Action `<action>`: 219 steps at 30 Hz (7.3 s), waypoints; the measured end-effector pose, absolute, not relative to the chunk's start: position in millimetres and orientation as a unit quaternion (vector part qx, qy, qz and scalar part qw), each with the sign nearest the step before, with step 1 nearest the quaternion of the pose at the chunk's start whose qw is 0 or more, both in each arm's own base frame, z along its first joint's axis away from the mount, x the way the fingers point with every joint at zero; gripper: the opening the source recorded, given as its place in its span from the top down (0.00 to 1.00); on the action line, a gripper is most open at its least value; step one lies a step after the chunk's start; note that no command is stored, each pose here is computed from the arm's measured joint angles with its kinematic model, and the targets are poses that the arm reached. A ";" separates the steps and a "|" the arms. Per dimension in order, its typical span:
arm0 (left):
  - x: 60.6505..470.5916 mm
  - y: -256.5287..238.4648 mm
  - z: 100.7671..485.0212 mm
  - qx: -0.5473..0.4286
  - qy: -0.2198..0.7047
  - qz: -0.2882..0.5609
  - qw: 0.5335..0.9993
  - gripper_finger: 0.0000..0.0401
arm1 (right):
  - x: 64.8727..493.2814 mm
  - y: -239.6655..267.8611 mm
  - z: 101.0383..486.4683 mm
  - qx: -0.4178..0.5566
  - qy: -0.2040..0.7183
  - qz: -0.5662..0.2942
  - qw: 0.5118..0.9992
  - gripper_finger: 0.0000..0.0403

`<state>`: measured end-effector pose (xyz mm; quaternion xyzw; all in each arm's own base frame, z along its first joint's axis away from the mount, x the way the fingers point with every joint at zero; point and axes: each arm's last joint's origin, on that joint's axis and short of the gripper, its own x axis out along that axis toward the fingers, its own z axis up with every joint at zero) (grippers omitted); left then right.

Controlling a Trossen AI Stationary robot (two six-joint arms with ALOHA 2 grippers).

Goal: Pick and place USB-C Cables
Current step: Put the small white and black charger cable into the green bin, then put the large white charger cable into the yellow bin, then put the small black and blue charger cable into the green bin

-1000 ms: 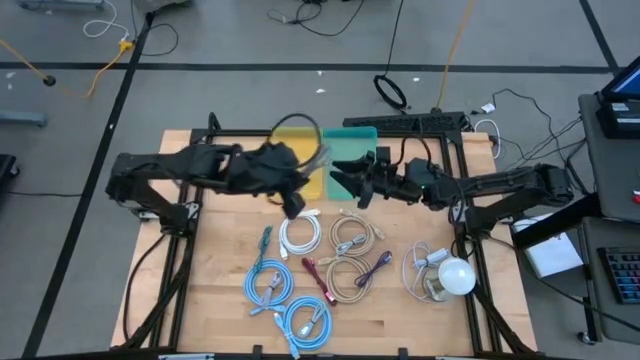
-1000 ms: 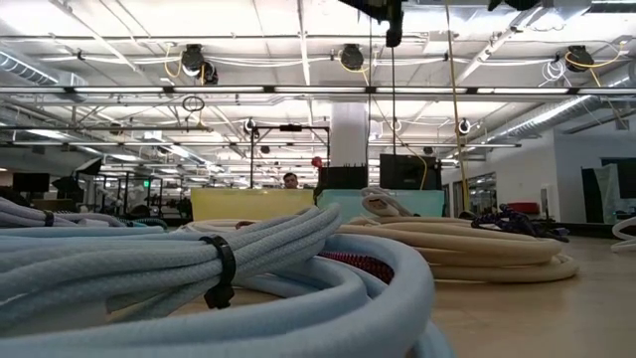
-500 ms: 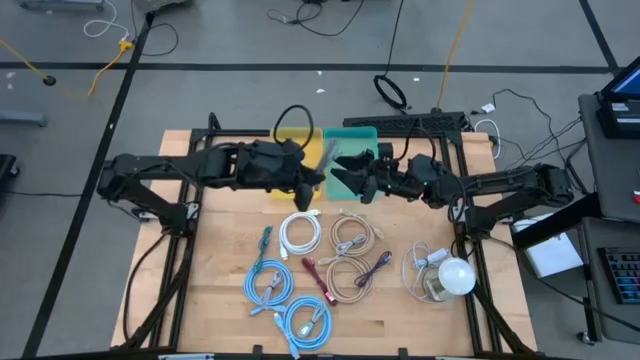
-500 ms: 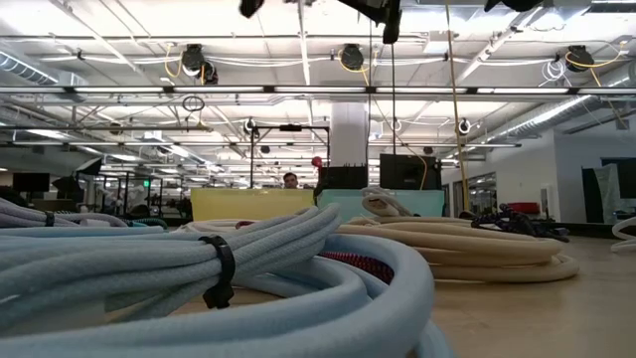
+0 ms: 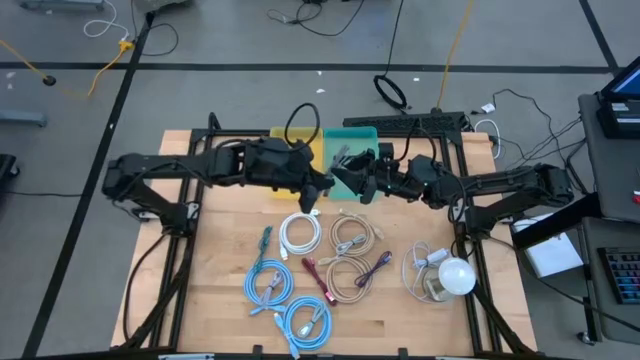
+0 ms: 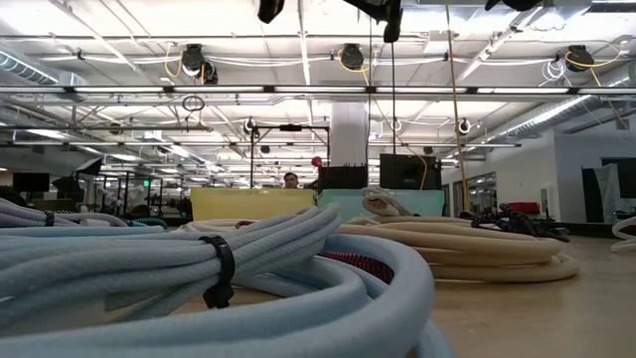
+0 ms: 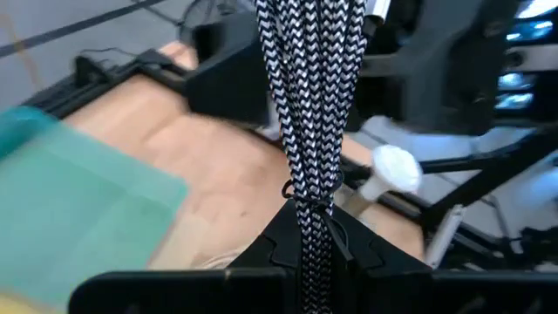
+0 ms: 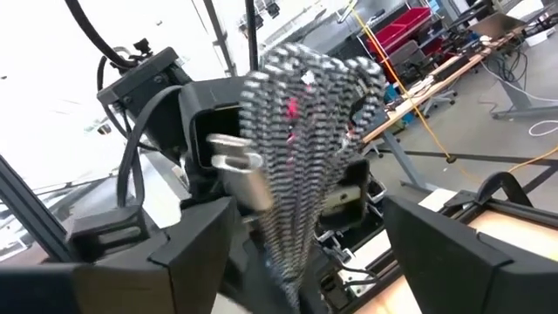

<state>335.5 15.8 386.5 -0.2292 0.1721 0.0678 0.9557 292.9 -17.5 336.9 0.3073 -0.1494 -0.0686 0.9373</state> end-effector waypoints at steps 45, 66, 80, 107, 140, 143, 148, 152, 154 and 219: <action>225.7 -6.4 408.1 -0.199 0.312 0.156 0.916 0.78 | 320.6 -136.7 224.7 0.266 0.409 -0.380 0.786 0.97; 221.1 -10.6 402.6 -0.185 0.337 0.185 0.904 0.78 | 326.5 -138.9 243.2 0.255 0.372 -0.325 0.831 0.42; 225.0 -50.2 257.8 -0.221 0.495 0.141 0.829 0.78 | 278.2 -63.4 398.5 0.290 0.054 -0.020 0.955 0.39; 353.2 -23.4 208.7 -0.179 0.589 0.291 0.732 0.66 | 183.1 -4.4 431.6 0.146 0.089 0.063 0.983 0.49; 345.9 -33.1 155.8 -0.206 0.698 0.326 0.604 0.91 | 193.7 5.2 421.5 0.164 0.132 0.074 0.975 0.51; 333.9 -35.5 192.1 -0.217 0.667 0.343 0.625 0.91 | 194.2 6.2 421.3 0.157 0.131 0.066 0.977 0.51; 307.7 -19.7 256.1 -0.231 0.549 0.405 0.693 0.91 | 201.3 6.2 412.1 0.161 0.121 0.063 0.978 0.51; 291.0 18.3 288.5 -0.245 0.455 0.474 0.713 0.91 | 210.9 6.6 394.3 0.189 0.105 0.065 0.974 0.51; 287.0 44.5 294.0 -0.252 0.432 0.499 0.708 0.91 | 215.1 7.2 384.7 0.206 0.097 0.067 0.971 0.51; 253.6 -119.5 260.1 -0.267 0.591 0.426 0.631 0.56 | 191.4 -4.5 362.9 0.191 0.118 -0.011 0.974 0.51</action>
